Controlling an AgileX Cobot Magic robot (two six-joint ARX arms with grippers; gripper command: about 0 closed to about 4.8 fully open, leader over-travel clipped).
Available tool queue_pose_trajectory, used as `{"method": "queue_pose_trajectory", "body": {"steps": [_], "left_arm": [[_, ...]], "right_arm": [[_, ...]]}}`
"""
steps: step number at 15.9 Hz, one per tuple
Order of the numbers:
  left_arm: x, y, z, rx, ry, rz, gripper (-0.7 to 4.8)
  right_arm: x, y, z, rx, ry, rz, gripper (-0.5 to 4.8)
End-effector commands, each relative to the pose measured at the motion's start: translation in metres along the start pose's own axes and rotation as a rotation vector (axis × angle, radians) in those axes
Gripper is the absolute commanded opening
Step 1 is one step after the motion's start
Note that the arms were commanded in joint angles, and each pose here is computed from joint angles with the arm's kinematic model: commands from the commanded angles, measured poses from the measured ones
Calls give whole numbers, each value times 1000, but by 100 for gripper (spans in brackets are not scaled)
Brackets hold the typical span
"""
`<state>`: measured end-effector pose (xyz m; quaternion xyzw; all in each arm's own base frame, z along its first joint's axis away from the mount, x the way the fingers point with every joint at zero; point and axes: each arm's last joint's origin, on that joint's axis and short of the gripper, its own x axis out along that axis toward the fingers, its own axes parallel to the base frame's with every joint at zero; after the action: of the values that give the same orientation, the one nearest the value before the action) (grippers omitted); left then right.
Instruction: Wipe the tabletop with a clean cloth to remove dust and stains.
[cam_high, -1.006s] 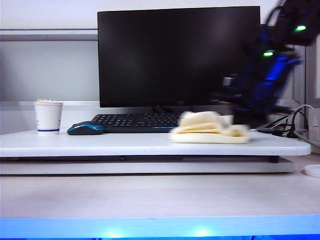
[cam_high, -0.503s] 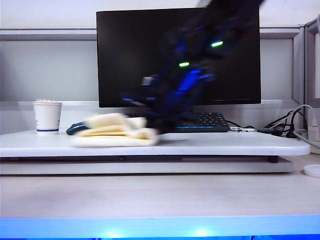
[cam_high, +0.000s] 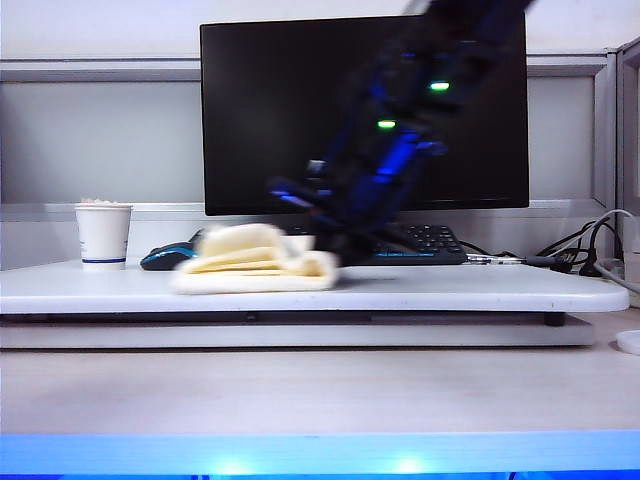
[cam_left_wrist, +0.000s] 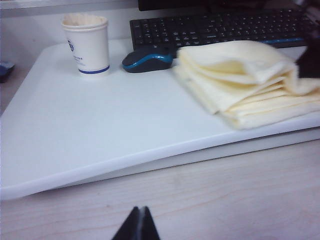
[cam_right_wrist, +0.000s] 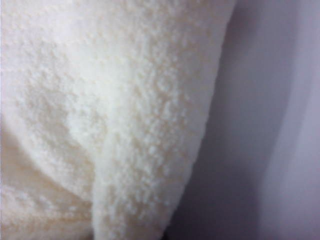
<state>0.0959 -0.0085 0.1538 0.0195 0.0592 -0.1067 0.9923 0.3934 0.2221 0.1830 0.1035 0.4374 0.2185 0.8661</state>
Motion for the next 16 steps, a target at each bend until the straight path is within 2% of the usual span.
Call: {"method": "queue_pose_trajectory", "body": {"steps": [1,6,9,12,15,16], "left_arm": [[0,0,1,-1,-13,0,-5],[0,0,1,-1,-13,0,-5],[0,0,1,-1,-13,0,-5],[0,0,1,-1,-13,0,-5],[0,0,1,-1,-12,0,-5],[0,0,1,-1,-12,-1,-5]], "right_arm": [[-11,-54,-36,45,157,-212,-9],[-63,-117,-69,149,114,-299,-9],[-100,-154,-74,175,99,-355,-9],[-112,-154,-65,161,34,-329,-9],[-103,-136,-64,117,17,-286,-9],[-98,-123,-63,91,4,-266,-9]]}}
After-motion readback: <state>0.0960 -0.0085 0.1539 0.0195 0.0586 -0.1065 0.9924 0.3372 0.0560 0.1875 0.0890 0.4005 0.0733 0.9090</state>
